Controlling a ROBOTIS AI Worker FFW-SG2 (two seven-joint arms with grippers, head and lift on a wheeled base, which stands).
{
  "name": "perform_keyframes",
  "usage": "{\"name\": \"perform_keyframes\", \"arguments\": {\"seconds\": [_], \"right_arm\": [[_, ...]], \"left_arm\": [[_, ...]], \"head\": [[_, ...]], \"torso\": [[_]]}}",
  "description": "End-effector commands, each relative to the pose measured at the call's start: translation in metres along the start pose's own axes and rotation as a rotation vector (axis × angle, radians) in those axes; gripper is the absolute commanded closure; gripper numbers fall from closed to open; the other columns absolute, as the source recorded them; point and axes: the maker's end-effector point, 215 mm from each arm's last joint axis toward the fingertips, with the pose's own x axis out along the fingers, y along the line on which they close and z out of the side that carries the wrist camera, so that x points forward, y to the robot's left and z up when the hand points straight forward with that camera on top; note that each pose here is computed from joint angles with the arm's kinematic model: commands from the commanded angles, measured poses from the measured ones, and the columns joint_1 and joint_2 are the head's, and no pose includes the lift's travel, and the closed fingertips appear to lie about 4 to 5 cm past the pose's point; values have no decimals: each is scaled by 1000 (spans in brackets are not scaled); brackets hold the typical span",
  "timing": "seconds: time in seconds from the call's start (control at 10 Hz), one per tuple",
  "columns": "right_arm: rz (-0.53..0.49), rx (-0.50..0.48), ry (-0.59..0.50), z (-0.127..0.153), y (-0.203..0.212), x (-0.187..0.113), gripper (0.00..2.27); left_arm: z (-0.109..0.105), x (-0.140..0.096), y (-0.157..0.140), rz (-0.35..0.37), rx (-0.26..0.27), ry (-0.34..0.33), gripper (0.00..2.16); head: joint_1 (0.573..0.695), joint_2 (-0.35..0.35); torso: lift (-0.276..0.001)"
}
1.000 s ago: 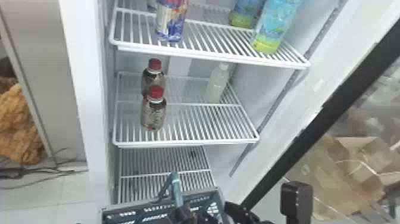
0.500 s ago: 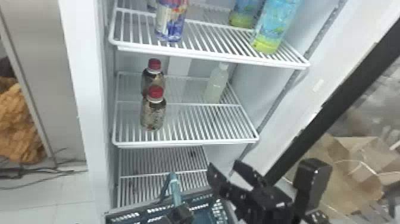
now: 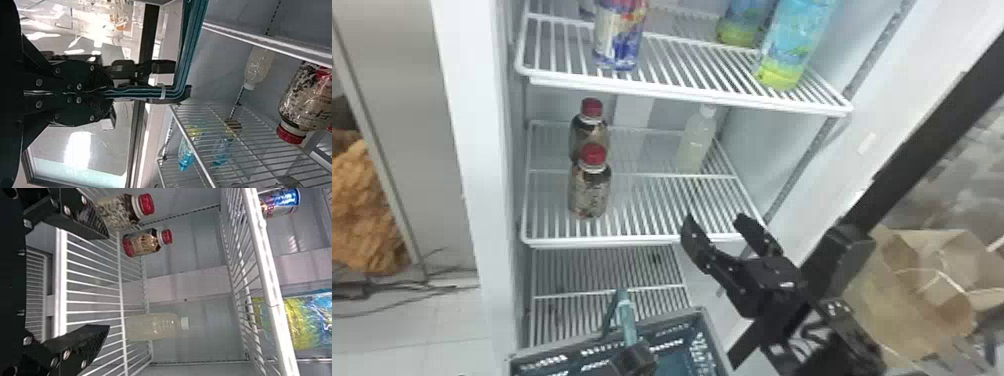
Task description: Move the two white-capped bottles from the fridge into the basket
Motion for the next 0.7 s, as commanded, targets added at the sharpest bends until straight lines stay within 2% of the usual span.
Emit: {"name": "perform_keyframes", "arguments": {"seconds": [0.0, 0.4, 0.6], "right_arm": [[-12, -4, -33, 1, -11, 21, 91], [-48, -30, -99, -7, -35, 74, 65], [-77, -45, -113, -7, -52, 89, 65]], "left_arm": [[0, 0, 0, -1, 0, 1, 1119], [-1, 2, 0, -2, 0, 5, 1119], [-2, 1, 0, -2, -3, 3, 1119]], "head": [[695, -350], [695, -350], [695, -350]], "torso": [[-260], [-260], [-260]]}}
